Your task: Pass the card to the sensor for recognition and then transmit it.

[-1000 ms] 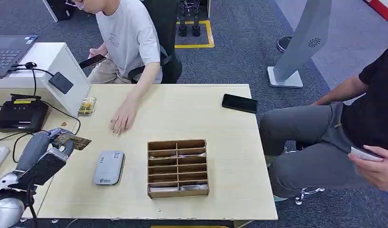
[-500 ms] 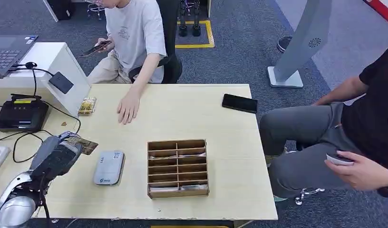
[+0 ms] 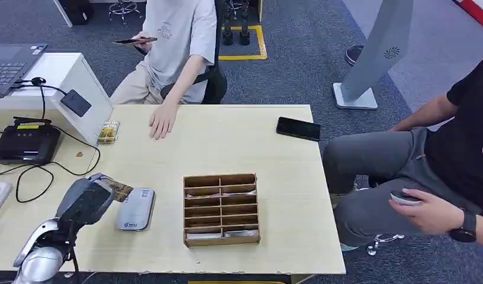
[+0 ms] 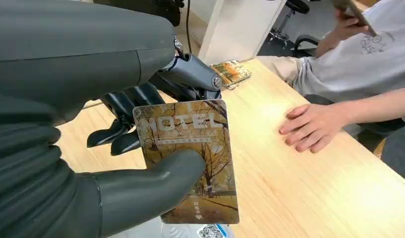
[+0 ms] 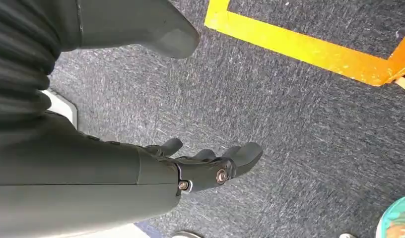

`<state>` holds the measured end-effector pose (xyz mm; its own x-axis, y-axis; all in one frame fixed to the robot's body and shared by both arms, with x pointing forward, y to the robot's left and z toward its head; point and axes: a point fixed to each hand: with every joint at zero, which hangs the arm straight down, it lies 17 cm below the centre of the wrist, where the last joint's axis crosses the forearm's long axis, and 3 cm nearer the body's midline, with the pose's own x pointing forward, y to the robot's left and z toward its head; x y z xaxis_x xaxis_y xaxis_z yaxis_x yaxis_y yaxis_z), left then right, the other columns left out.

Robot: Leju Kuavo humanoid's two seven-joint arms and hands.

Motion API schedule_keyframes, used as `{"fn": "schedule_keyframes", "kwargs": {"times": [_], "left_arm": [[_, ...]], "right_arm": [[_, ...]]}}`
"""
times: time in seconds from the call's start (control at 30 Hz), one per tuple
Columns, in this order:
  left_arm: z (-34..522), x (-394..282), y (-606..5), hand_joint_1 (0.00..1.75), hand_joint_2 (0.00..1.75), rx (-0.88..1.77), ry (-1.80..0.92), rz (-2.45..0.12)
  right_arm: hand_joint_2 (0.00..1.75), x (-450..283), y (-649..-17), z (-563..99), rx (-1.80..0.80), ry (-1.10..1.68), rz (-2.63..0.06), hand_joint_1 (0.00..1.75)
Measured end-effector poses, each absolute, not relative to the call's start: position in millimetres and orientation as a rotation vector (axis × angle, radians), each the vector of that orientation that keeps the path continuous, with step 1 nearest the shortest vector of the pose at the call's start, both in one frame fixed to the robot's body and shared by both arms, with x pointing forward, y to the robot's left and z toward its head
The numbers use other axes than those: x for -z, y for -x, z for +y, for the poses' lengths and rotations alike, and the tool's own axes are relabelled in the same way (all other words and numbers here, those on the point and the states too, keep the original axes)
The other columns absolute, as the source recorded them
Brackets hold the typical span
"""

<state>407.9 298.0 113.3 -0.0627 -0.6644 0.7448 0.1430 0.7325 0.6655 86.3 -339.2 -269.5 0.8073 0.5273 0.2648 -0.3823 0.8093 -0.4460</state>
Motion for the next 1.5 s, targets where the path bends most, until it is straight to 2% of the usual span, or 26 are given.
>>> {"fn": "schedule_keyframes", "kwargs": {"times": [0.57,0.8,1.13,1.5], "left_arm": [[297,-105,-408,1.75,1.75,0.687,-0.437,-1.48],[292,-87,-405,1.75,1.75,0.702,-0.443,-1.425],[313,-54,-401,1.75,1.75,0.702,-0.542,-1.316],[311,-46,-400,1.75,1.75,0.706,-0.54,-1.301]], "right_arm": [[1.75,269,-87,-339,-0.508,0.388,-0.395,0.0],[1.75,270,-87,-337,-0.515,0.386,-0.395,0.0],[1.75,269,-89,-335,-0.537,0.389,-0.398,0.0],[1.75,269,-89,-335,-0.539,0.393,-0.4,0.0]]}}
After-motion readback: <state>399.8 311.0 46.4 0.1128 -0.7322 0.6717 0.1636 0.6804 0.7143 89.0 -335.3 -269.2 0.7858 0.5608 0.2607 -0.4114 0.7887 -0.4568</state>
